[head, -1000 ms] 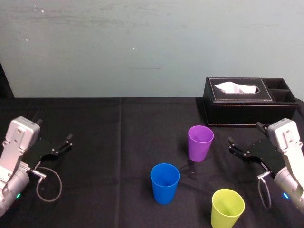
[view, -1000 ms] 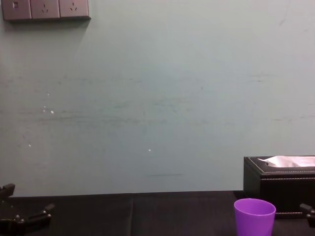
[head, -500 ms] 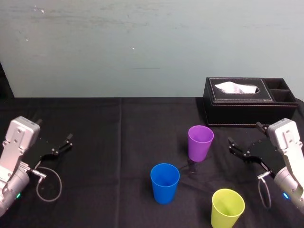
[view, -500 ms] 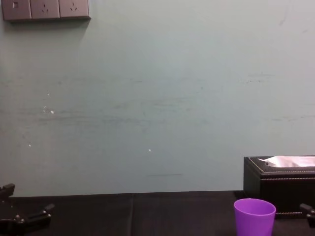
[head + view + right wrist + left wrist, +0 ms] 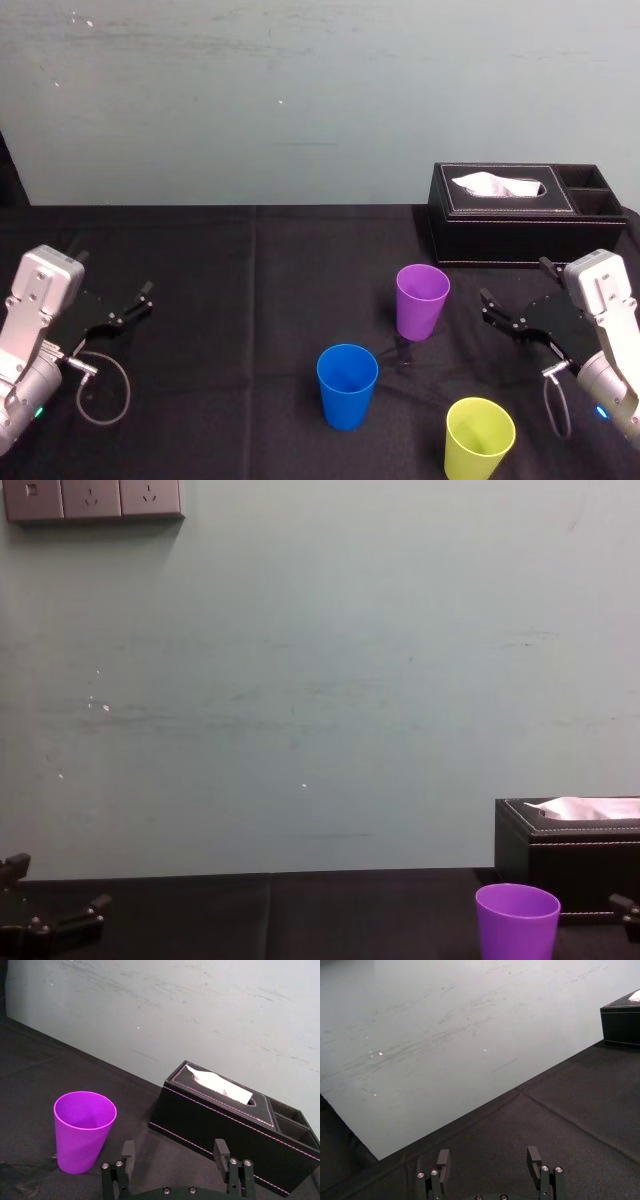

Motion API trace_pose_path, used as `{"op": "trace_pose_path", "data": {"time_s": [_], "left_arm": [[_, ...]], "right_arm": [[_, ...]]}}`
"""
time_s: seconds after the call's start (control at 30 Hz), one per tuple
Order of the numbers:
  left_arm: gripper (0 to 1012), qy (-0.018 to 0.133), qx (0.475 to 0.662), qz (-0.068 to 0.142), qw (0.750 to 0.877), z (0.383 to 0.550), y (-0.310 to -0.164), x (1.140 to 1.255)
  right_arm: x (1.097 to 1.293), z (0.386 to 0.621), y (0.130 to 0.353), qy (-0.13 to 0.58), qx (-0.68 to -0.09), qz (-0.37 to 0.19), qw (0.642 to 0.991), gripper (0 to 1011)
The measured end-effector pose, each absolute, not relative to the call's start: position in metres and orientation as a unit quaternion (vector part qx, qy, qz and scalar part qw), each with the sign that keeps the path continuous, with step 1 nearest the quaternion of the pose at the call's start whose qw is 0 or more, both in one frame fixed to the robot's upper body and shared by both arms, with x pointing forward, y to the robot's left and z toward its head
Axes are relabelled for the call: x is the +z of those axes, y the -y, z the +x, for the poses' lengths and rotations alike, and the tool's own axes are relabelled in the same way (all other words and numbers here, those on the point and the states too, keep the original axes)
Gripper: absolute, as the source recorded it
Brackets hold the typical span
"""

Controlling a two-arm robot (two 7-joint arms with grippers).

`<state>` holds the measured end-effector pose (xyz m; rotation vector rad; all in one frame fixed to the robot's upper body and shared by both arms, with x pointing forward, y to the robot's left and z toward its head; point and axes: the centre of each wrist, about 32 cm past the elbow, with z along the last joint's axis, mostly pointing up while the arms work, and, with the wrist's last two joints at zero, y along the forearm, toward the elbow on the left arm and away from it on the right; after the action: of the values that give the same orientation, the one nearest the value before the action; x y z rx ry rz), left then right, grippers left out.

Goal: Stack the three plastic cups sequentially using one hand.

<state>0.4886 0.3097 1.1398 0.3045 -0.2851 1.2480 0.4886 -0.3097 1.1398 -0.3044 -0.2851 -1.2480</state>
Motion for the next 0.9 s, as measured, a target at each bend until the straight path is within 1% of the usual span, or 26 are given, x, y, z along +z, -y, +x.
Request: {"op": "trace_pose_path", "data": {"time_s": [0.9], "left_arm": [[1000,0.132,0.58,0.141,0.791,0.4886,-0.3097,1.1398]], "right_arm": [[1.1398,0.4886,0.3097,0.132,-0.58,-0.141,0.791,1000]]}}
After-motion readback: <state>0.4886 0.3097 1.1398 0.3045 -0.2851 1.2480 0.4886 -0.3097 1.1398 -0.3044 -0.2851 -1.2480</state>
